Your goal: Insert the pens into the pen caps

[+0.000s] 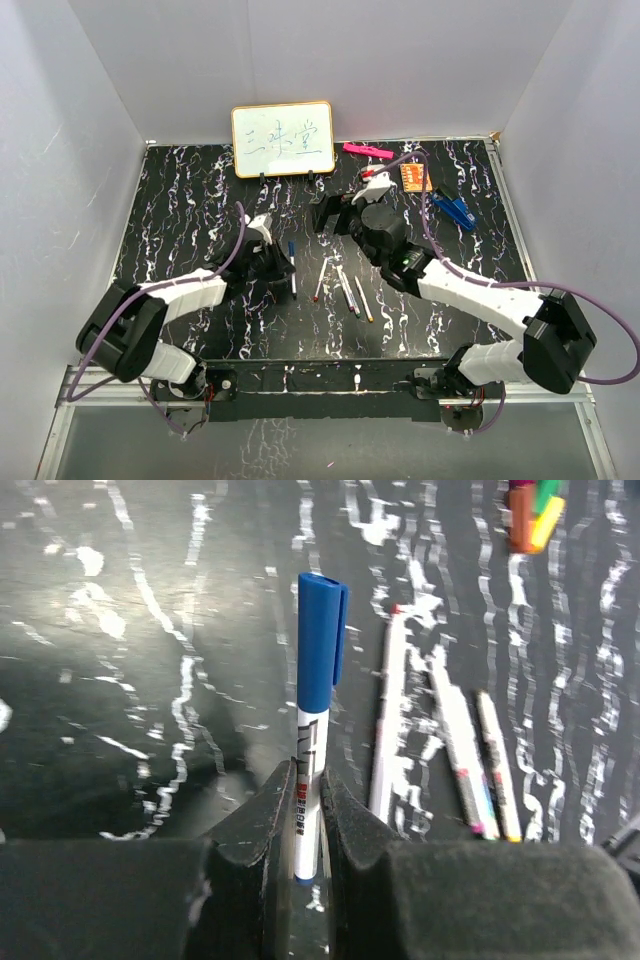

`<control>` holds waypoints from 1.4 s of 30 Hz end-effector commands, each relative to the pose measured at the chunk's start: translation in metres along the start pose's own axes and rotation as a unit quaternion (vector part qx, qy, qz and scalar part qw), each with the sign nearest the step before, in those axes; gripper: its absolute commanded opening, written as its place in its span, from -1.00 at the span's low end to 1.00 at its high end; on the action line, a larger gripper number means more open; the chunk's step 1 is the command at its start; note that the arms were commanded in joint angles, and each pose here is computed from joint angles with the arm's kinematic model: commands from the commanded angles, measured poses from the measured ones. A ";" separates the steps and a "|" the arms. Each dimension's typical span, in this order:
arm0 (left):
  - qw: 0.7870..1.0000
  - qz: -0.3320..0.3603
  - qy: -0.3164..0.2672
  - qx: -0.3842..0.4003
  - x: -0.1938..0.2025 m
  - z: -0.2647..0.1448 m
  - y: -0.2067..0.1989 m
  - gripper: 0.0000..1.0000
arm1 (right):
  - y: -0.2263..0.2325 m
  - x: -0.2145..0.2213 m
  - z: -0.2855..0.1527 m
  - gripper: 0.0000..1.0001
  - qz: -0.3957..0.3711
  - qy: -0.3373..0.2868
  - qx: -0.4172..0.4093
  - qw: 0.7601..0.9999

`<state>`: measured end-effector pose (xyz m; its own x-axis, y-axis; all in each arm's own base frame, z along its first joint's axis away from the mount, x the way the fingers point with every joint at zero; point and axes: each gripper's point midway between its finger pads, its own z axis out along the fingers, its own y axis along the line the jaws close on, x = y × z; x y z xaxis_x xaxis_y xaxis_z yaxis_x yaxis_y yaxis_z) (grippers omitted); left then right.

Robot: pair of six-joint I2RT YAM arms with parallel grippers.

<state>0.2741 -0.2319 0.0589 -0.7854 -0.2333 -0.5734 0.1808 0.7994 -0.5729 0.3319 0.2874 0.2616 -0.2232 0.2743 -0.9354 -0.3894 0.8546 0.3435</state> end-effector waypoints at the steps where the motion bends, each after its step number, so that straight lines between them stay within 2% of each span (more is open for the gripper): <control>1: 0.999 0.014 -0.016 -0.050 -0.028 0.007 0.017 -1.00 | -0.039 -0.011 0.001 0.96 -0.009 0.014 0.093 0.996; 8: 0.989 0.037 -0.017 -0.145 -0.066 0.015 0.057 -1.00 | -0.102 0.025 -0.003 0.96 0.041 0.086 0.146 0.985; 12: 0.983 0.018 0.000 -0.181 -0.074 0.019 0.086 -0.99 | -0.137 0.045 -0.006 0.96 0.057 0.124 0.189 0.972; 20: 0.977 -0.015 0.036 -0.211 -0.076 0.029 0.127 -0.92 | -0.163 0.068 -0.008 0.96 0.049 0.163 0.230 0.958; 22: 0.977 -0.018 0.043 -0.210 -0.075 0.032 0.131 -0.85 | -0.163 0.071 -0.008 0.96 0.048 0.167 0.230 0.958; 27: 0.976 -0.019 0.051 -0.212 -0.076 0.038 0.135 -0.49 | -0.167 0.076 -0.009 0.96 0.047 0.176 0.238 0.954; 32: 0.976 -0.021 0.046 -0.212 -0.079 0.038 0.134 -0.01 | -0.173 0.084 -0.014 0.96 0.047 0.192 0.257 0.946; 36: 0.975 -0.020 0.036 -0.216 -0.085 0.031 0.131 0.09 | -0.177 0.092 -0.019 0.96 0.043 0.206 0.266 0.941; 42: 0.974 -0.002 -0.001 -0.227 -0.105 0.004 0.117 0.12 | -0.181 0.091 -0.030 0.96 0.042 0.206 0.282 0.936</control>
<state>0.3936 -0.1292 0.0240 -0.8008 -0.2487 -0.5448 -0.0900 0.9493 -0.3011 0.3535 0.1531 0.1036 -0.6426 0.2210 -0.7337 0.1079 0.9741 0.1989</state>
